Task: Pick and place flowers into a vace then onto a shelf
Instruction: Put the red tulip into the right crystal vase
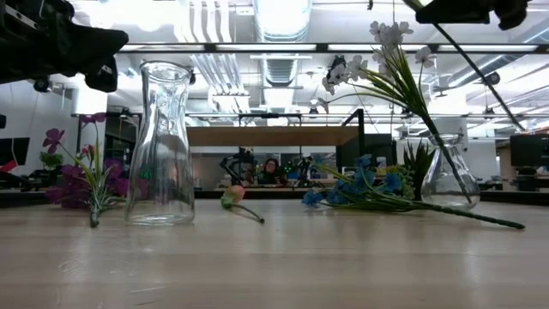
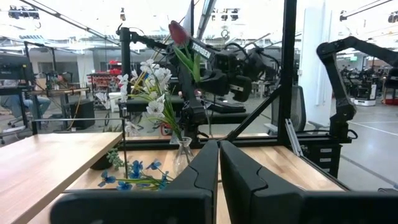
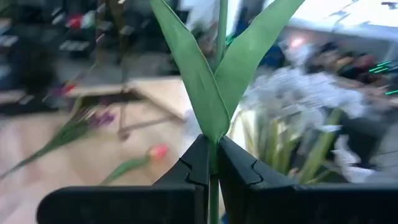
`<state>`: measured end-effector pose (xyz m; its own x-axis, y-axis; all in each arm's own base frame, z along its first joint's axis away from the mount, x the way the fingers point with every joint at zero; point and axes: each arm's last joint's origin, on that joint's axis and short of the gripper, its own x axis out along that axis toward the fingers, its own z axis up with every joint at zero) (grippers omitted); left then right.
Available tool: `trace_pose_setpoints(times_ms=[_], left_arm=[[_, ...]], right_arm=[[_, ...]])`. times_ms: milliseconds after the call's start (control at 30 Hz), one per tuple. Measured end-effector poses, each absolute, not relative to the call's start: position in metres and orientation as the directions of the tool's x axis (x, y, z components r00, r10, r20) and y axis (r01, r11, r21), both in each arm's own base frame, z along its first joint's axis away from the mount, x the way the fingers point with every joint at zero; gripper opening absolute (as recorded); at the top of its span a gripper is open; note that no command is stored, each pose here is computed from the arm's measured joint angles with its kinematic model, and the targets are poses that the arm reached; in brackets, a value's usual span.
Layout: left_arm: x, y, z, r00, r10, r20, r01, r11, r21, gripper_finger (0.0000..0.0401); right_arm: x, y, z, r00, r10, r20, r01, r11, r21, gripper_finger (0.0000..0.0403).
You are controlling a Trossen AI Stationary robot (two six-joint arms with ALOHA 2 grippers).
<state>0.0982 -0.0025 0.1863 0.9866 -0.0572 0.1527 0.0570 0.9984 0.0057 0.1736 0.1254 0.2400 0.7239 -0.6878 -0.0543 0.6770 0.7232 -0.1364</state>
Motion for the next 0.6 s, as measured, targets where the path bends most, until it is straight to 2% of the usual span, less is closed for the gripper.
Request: trace_pose_setpoints(times_ms=[133, 200, 300, 367, 400, 500, 600], left_arm=[[0.098, -0.002, 0.186, 0.987, -0.058, 0.153, 0.057, 0.998, 0.006, 0.0000], [0.098, -0.002, 0.186, 0.987, -0.057, 0.153, 0.057, 0.998, 0.006, 0.0000], [0.098, -0.002, 0.186, 0.987, -0.058, 0.153, 0.058, 0.998, 0.006, 0.0000], [0.098, -0.003, 0.186, 0.987, -0.058, 0.152, 0.058, 0.998, 0.006, 0.0000], [0.098, -0.003, 0.186, 0.987, -0.058, 0.152, 0.058, 0.998, 0.006, 0.0000], [0.098, -0.003, 0.186, 0.987, -0.058, 0.152, 0.058, 0.998, 0.006, 0.0000], [0.098, -0.003, 0.186, 0.987, -0.058, 0.152, 0.057, 0.998, 0.006, 0.0000]], right_arm=[[0.170, 0.124, 0.256, 0.839, -0.500, -0.216, 0.486, 0.866, -0.119, 0.0013], [0.171, 0.127, 0.265, 0.899, -0.355, -0.256, 0.331, 0.934, -0.133, 0.0013], [0.172, 0.134, 0.284, 0.979, -0.056, -0.195, 0.025, 0.987, -0.160, 0.0013], [0.170, 0.133, 0.298, 0.993, 0.076, -0.092, -0.095, 0.972, -0.217, 0.0013], [0.168, 0.131, 0.303, 0.993, 0.107, -0.047, -0.115, 0.962, -0.247, 0.0013], [0.160, 0.118, 0.306, 0.996, 0.090, 0.015, -0.080, 0.945, -0.317, 0.0013], [0.154, 0.101, 0.303, 0.997, 0.047, 0.065, -0.025, 0.954, -0.300, 0.0013]])
